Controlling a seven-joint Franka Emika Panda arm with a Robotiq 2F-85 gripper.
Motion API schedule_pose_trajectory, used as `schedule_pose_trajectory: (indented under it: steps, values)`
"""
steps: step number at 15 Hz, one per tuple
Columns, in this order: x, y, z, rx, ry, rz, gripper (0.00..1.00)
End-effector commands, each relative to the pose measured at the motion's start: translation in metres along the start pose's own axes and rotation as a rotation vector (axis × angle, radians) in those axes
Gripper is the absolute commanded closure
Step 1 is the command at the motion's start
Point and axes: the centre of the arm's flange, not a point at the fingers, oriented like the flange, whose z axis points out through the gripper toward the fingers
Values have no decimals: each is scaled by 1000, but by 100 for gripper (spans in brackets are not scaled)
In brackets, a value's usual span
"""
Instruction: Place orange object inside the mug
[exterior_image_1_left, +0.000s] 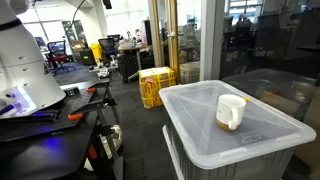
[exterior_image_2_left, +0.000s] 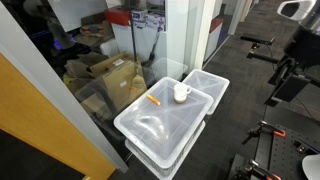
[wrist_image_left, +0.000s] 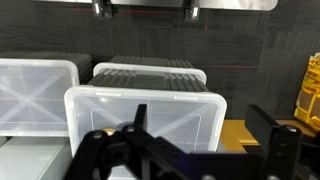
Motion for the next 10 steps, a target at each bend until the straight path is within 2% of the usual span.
schedule_pose_trajectory:
  steps: [1,10]
  values:
    - [4,1,1,-36,60,0,0]
    - [40,10,11,-122,246,-5,0]
